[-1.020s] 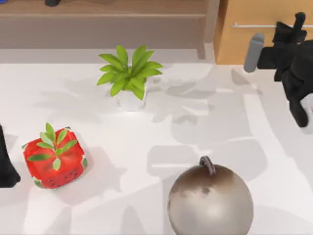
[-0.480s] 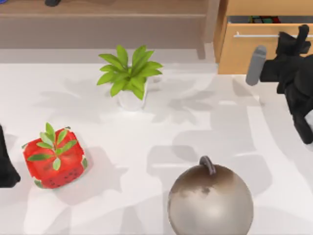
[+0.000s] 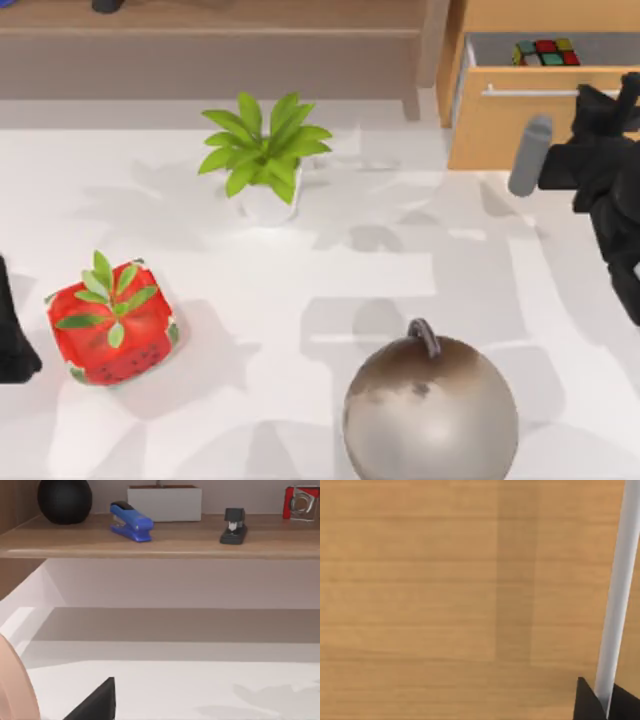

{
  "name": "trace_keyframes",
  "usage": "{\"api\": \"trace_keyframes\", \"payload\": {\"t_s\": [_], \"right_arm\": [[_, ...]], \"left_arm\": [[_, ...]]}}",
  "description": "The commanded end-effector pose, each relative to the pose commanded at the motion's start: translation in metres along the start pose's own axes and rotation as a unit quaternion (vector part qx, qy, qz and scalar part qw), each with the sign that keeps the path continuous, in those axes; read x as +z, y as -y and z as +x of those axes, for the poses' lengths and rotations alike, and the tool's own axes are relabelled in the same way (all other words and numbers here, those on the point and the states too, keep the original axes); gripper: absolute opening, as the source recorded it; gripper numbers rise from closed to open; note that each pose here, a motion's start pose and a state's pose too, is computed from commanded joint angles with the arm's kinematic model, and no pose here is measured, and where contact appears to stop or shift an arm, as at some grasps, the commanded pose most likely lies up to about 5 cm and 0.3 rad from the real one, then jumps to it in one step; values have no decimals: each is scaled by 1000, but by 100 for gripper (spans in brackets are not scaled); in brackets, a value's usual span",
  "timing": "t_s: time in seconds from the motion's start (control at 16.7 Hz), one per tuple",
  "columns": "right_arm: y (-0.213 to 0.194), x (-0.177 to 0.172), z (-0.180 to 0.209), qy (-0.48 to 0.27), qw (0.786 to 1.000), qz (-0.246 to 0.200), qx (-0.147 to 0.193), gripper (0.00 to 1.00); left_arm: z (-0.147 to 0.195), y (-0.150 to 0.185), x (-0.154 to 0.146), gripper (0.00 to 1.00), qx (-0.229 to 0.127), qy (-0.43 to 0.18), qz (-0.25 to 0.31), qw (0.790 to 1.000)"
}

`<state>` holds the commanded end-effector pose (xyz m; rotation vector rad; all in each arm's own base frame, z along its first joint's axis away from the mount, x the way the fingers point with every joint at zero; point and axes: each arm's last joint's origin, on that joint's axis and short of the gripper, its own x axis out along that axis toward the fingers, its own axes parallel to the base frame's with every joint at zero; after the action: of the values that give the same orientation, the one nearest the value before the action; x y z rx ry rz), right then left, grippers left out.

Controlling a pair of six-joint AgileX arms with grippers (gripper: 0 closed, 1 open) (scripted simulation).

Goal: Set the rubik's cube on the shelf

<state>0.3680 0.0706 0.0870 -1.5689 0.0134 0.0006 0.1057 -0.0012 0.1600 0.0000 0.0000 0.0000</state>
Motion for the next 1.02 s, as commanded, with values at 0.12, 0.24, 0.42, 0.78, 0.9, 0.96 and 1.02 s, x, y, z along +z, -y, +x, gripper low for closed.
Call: {"api": "trace_keyframes", "payload": {"t_s": [0.12,0.24,0.42,0.78,0.9,0.96,1.02], "right_arm": [[0,1,-4,2,1000,1,-1,0],[-1,1,-17,1,1000,1,1,0],[-3,0,-46,0,1000,1,5,0],[-1,0,-63,0,1000,0,0,0],[-1,0,-63,0,1000,0,0,0],[0,0,-65,1,1000,0,-3,0],[0,1,-70,1,1000,1,-5,0]], "left_arm": [[0,0,0,100,0,0,0,1000],[0,0,0,100,0,0,0,1000],[0,0,0,100,0,0,0,1000],[0,0,0,100,0,0,0,1000],[0,0,0,100,0,0,0,1000],[0,0,0,100,0,0,0,1000],[0,0,0,100,0,0,0,1000]]}}
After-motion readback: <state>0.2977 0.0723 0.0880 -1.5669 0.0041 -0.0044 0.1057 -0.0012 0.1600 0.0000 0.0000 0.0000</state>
